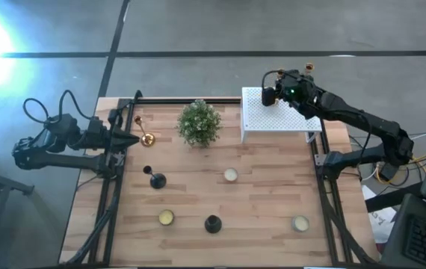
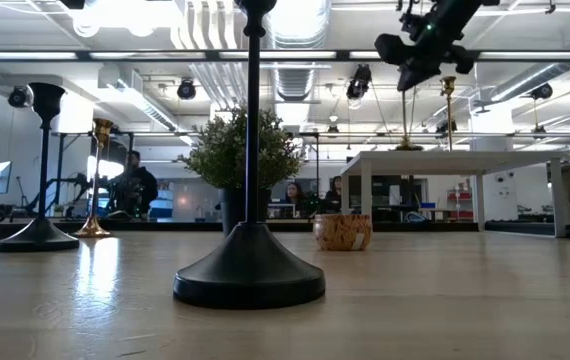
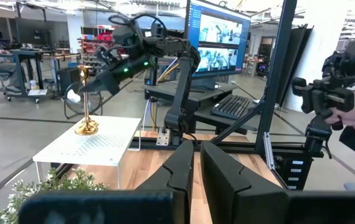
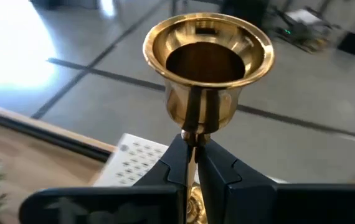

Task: Pick & Place candle stick holders
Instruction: Put the top gold candle holder on the shelf

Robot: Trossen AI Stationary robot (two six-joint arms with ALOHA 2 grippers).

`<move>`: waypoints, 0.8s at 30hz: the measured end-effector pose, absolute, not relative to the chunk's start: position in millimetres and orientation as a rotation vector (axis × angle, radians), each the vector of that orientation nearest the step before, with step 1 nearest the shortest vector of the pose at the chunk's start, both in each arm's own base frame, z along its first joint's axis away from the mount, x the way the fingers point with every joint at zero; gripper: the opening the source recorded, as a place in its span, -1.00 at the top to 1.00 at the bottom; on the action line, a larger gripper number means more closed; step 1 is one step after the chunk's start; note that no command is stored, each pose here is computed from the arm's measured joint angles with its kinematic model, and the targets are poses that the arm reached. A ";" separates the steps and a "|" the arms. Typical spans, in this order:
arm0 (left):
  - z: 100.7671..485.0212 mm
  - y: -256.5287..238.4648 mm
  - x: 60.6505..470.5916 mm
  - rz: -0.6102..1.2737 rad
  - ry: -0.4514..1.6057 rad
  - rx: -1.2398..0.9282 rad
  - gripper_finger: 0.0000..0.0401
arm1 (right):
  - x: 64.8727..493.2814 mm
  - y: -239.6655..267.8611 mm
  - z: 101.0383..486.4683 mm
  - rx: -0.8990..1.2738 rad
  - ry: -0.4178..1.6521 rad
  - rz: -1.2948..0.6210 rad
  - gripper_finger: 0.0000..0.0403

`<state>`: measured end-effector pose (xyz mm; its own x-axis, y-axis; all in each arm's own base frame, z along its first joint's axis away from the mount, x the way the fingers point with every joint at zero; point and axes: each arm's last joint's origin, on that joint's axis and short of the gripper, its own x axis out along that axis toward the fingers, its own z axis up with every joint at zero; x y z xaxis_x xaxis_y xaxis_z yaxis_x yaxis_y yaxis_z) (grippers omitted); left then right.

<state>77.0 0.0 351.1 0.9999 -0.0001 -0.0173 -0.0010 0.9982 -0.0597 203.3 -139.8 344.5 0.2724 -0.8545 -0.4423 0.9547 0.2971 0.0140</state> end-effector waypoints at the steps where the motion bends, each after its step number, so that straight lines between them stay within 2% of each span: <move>1: 351.1 0.0 77.0 0.000 0.017 -0.060 0.83 | 202.6 -139.7 343.0 0.309 0.388 -1.261 0.94; 8: 351.2 0.0 76.9 0.000 0.017 -0.060 0.83 | 198.9 -139.5 336.4 0.361 0.361 -1.359 0.94; 17: 351.1 0.0 77.0 0.001 0.017 -0.060 0.83 | 200.3 -141.5 334.6 0.373 0.304 -1.391 0.94; 24: 351.1 0.0 77.0 0.001 0.017 -0.060 0.83 | 211.8 -155.5 321.9 0.335 0.378 -1.412 0.94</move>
